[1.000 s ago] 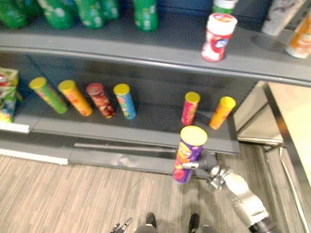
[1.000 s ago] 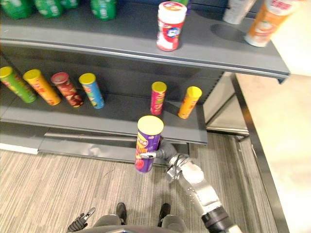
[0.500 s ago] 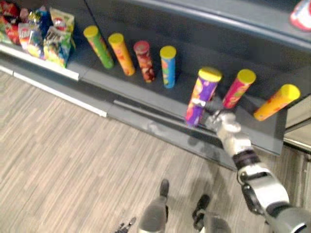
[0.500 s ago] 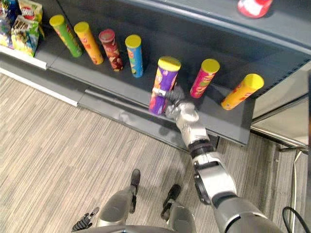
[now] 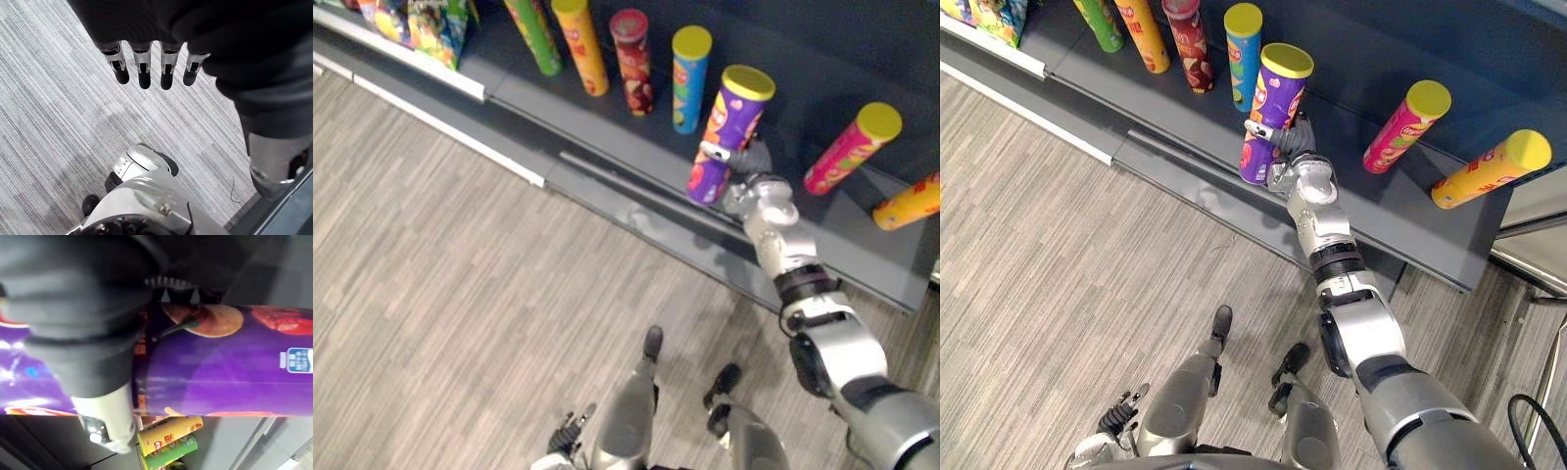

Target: Put the gum and the chips on the shelf.

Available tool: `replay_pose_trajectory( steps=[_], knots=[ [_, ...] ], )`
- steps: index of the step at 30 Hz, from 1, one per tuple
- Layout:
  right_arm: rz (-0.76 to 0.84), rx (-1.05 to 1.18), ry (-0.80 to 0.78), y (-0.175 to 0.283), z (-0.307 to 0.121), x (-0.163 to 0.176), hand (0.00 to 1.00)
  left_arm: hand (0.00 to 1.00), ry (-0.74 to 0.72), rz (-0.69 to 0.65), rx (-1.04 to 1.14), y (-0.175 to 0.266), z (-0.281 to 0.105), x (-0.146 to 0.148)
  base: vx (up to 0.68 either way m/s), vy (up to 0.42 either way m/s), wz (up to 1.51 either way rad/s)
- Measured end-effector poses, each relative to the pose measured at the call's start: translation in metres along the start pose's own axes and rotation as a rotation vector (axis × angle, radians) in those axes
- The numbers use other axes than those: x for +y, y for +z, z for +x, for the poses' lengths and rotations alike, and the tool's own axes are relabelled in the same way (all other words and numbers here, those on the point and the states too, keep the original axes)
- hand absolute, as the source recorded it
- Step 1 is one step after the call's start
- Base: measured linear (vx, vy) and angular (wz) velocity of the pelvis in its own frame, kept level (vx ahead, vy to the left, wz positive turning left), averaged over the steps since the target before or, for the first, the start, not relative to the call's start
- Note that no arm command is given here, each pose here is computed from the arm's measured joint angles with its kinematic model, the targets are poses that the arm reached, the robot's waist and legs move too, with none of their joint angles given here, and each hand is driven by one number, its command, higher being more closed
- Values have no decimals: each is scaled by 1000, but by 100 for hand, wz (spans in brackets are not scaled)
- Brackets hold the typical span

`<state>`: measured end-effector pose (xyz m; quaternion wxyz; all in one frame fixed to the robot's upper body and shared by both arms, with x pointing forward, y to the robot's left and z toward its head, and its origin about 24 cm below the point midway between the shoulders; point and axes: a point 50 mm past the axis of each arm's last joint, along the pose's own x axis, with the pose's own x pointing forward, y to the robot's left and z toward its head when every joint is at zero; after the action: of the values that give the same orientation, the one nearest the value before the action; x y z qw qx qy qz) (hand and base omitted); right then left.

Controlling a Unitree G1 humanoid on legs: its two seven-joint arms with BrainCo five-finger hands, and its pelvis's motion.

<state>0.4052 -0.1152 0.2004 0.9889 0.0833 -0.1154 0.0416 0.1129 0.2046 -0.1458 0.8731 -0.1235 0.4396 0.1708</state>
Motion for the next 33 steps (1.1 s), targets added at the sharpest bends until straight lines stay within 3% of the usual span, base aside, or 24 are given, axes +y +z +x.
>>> replay_pose_trajectory(
  steps=[16,23,33],
  knots=[
    [-293,-289,-345,79,15,-9,100,0,-66,34,-107,31,9,-33,-29,-24,1],
    [-294,-402,-456,112,12,-22,100,0,-100,55,-156,44,11,-48,8,-42,2],
    [-137,-600,-619,152,-6,-37,100,0,-140,62,-228,65,12,-67,-10,-62,3]
  ],
)
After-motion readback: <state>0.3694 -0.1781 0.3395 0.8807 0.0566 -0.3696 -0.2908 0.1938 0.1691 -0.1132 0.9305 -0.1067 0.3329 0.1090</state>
